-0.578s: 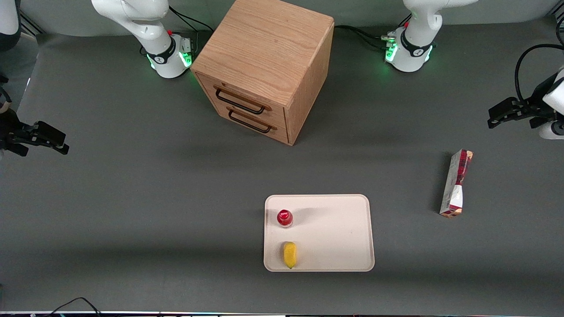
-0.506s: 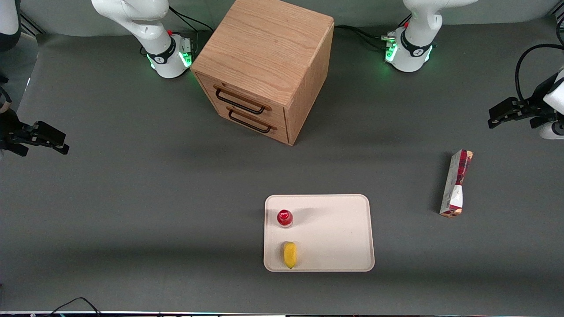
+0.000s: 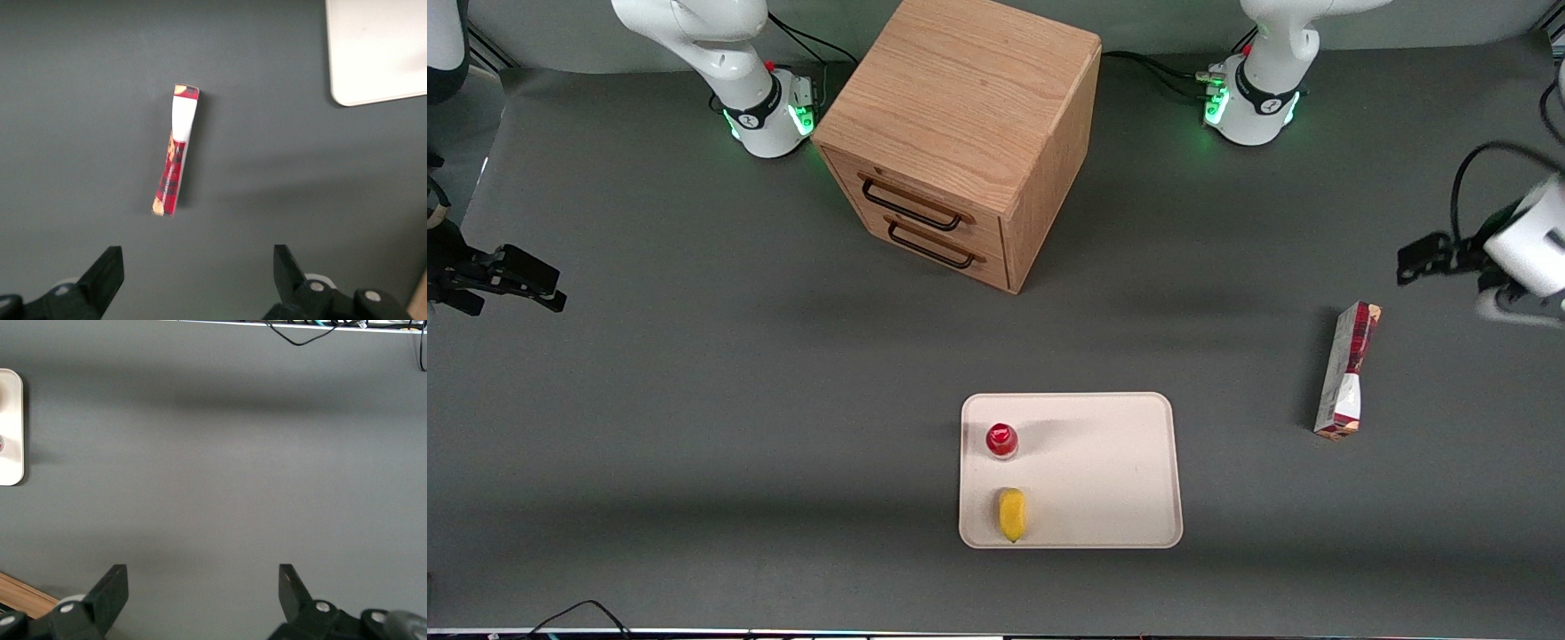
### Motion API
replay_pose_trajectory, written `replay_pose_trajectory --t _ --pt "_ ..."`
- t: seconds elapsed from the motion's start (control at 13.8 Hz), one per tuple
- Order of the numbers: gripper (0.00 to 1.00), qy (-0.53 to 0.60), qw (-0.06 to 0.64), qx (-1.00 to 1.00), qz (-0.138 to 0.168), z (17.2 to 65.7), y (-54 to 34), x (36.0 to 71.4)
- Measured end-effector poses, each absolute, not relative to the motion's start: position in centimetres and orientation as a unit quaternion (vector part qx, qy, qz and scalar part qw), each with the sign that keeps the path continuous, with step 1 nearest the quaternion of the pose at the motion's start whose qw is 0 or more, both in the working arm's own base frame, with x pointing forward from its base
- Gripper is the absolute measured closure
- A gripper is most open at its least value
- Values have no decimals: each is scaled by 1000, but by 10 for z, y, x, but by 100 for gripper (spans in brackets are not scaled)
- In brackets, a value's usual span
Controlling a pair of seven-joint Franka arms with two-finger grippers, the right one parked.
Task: Place red cookie box on tray
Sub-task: 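Move the open left gripper down over the red cookie box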
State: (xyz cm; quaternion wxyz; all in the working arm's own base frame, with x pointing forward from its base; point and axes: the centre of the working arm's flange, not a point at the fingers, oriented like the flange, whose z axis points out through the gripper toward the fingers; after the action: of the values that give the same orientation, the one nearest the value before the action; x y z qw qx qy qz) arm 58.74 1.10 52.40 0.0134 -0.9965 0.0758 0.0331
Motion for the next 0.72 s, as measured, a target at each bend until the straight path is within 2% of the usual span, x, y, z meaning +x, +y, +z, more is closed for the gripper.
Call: replay_pose_trajectory --t 0.14,0.36,0.51,0.72 --pt "0 88 21 -996 20 451 18 603" --pt "0 125 38 -991 6 363 18 595" --pt "0 141 41 -989 9 328 21 589" --pt "0 162 43 -986 -10 287 34 586"
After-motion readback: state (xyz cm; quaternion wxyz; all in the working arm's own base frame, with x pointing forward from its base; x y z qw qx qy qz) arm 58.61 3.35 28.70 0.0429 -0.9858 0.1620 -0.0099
